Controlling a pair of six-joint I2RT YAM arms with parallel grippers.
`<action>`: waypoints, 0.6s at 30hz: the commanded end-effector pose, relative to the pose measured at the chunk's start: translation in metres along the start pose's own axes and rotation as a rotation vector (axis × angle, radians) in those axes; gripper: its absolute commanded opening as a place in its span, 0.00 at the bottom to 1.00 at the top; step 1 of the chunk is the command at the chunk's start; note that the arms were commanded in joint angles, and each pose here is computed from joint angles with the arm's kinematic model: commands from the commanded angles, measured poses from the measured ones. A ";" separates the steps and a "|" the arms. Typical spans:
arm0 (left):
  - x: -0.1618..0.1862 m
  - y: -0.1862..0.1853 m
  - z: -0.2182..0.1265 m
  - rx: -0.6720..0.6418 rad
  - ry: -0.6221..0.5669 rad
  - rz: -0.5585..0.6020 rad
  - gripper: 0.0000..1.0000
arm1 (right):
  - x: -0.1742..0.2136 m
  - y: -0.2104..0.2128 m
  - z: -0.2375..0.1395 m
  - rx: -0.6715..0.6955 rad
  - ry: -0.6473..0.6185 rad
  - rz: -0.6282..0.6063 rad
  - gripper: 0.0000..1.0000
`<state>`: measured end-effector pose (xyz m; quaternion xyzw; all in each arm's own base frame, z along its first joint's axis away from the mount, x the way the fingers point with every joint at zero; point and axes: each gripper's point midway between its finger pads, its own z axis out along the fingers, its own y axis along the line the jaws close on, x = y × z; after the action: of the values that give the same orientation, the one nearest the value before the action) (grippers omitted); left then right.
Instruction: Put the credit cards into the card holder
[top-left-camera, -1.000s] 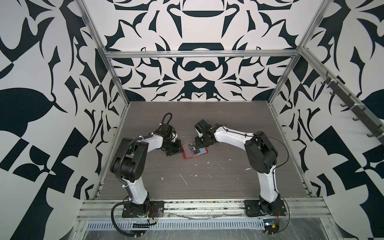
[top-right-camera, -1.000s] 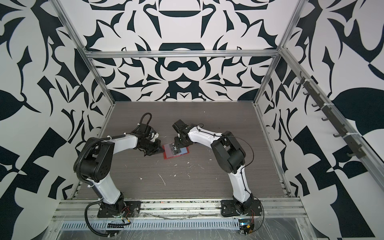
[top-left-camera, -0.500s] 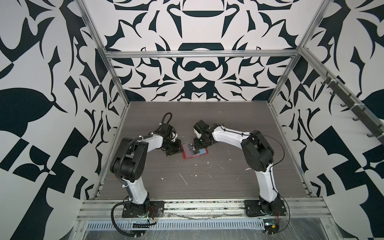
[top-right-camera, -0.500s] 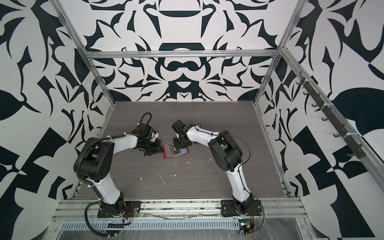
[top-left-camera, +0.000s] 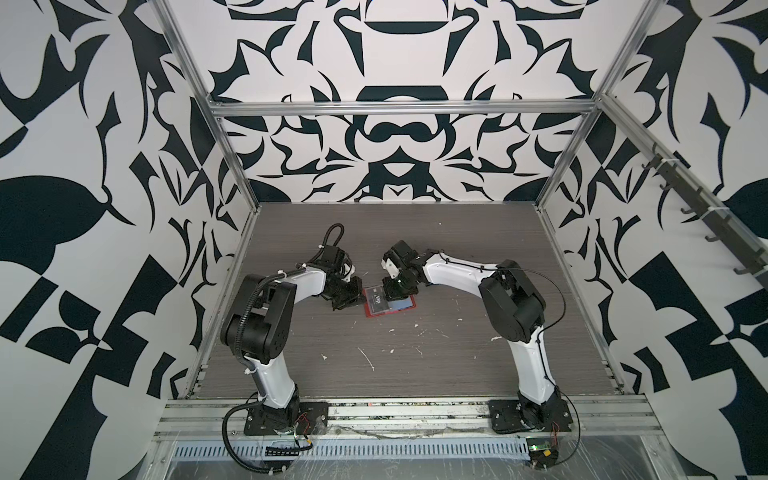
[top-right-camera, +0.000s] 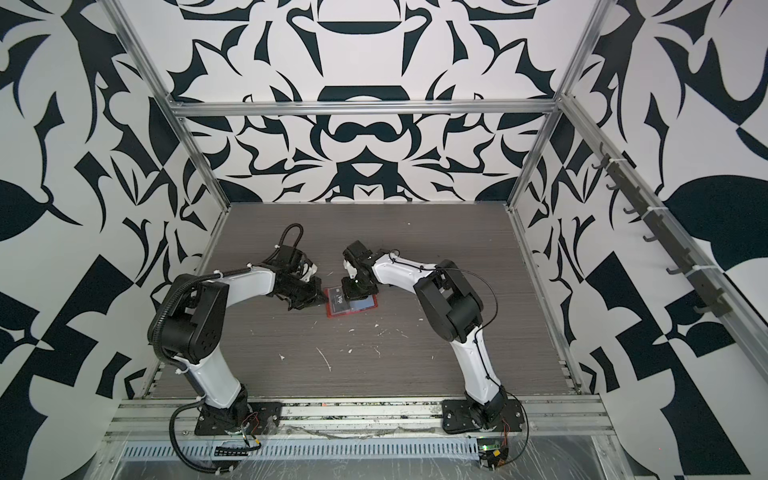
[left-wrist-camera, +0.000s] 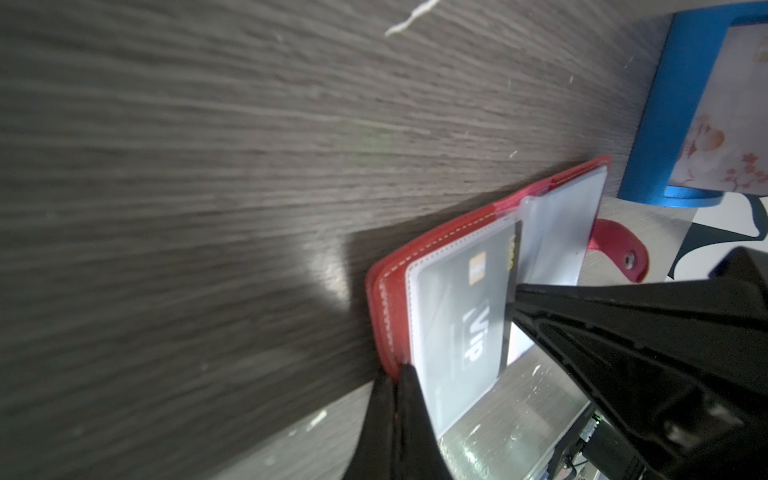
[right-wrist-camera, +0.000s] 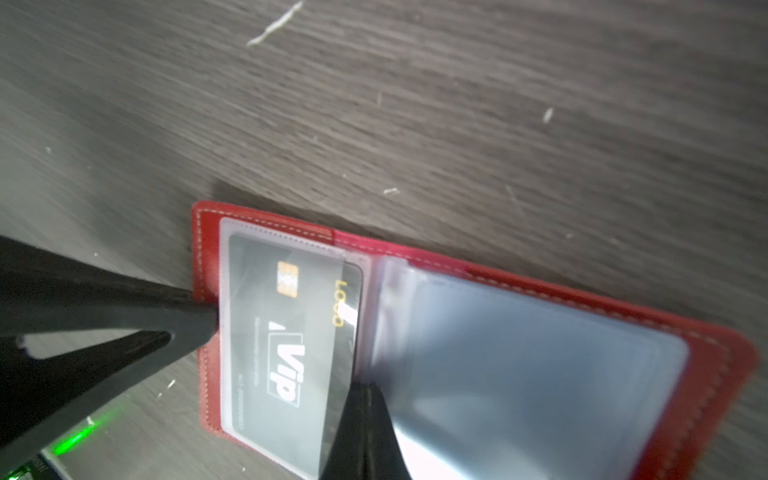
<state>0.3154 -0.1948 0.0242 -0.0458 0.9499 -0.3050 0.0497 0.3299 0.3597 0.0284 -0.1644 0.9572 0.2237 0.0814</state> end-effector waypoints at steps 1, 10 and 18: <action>-0.004 0.003 0.000 -0.030 0.005 0.011 0.00 | 0.000 0.011 -0.004 -0.040 -0.011 -0.003 0.05; -0.014 0.011 -0.003 -0.117 0.010 0.065 0.00 | -0.008 -0.007 -0.028 0.073 -0.109 0.002 0.06; -0.022 0.013 -0.006 -0.165 0.014 0.100 0.00 | 0.006 -0.040 -0.029 0.247 -0.074 0.020 0.05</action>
<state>0.3411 -0.1850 0.0294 -0.0070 0.9662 -0.2470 0.0730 0.3374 0.3269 0.0329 -0.1412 0.9697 0.1525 0.1282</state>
